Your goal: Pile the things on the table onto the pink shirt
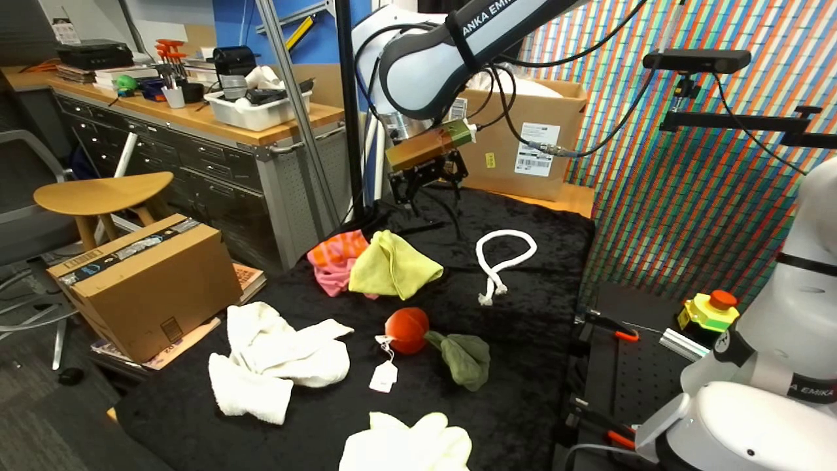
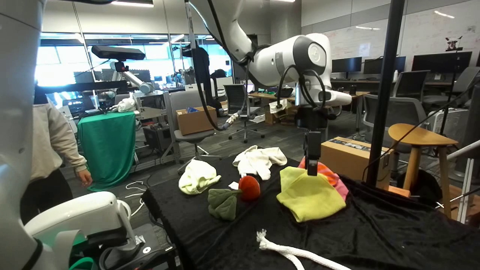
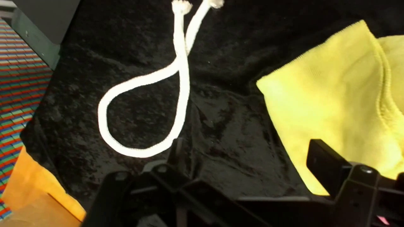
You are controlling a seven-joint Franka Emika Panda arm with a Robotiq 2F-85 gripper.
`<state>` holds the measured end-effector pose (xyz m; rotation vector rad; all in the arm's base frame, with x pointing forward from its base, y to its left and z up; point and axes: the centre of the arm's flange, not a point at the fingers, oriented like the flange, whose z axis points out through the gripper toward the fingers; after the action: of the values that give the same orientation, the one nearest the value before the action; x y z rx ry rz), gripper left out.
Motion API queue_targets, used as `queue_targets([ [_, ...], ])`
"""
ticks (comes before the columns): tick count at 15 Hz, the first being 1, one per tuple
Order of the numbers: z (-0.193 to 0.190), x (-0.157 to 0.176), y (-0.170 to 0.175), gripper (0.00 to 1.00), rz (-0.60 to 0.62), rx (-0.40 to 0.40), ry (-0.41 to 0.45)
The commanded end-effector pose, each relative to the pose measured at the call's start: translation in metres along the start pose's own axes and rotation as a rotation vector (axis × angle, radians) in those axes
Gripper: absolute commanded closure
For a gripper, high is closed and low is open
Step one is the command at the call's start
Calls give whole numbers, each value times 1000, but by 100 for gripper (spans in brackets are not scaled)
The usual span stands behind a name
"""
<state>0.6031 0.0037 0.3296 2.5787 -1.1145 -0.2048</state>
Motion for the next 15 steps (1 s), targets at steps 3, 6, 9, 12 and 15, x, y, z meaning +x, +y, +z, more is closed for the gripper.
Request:
queue_targets([
  [3,32,-32,47,0,83,49,-173],
  [6,45,-50,57,0,134,112,-282],
  [9,54,-74,65,0,175,215,-373],
  [12,67,-89,73,0,208,264,-405],
  [15,89,-96,83,0,215,263,-404],
])
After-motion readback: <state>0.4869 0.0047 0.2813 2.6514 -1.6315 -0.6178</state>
